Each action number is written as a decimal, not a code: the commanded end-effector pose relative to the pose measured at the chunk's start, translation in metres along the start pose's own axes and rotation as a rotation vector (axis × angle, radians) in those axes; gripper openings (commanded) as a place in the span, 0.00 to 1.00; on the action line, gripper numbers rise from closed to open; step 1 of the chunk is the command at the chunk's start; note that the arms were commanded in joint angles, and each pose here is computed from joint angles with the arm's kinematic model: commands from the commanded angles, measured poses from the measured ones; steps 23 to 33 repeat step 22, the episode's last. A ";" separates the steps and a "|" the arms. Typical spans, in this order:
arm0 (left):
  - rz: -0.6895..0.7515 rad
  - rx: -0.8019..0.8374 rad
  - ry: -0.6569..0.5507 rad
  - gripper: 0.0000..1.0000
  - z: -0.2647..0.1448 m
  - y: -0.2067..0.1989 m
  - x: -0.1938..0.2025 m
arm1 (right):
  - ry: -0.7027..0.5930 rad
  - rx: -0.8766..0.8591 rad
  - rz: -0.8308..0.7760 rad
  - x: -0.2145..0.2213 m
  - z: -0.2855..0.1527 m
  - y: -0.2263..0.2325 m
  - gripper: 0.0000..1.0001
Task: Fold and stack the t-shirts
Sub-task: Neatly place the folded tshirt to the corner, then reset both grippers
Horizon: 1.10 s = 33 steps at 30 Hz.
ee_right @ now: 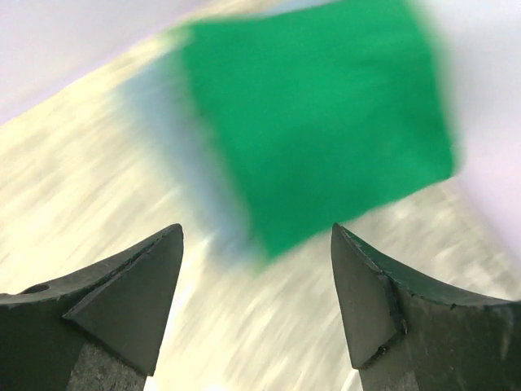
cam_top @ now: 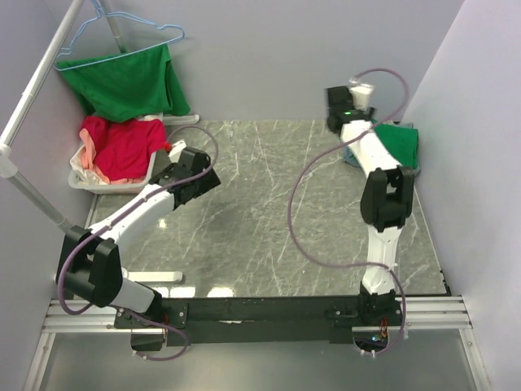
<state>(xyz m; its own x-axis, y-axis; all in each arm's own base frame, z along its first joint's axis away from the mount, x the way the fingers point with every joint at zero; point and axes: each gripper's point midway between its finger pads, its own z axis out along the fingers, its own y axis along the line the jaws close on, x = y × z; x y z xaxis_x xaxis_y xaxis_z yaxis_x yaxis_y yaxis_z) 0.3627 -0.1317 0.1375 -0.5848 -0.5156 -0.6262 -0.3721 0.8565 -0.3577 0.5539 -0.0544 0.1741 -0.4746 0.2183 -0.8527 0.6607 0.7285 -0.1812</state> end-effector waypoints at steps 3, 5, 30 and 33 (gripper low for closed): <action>0.103 0.108 -0.075 0.87 -0.026 -0.034 0.005 | -0.026 -0.273 -0.017 0.011 -0.137 0.051 0.79; 0.126 0.113 -0.070 0.90 -0.030 -0.038 0.012 | 0.003 -0.359 -0.068 0.037 -0.169 0.063 0.79; 0.100 -0.064 -0.204 1.00 -0.053 -0.008 -0.014 | 0.182 -0.568 -0.165 0.164 -0.235 0.026 0.79; 0.100 -0.064 -0.204 1.00 -0.053 -0.008 -0.014 | 0.182 -0.568 -0.165 0.164 -0.235 0.026 0.79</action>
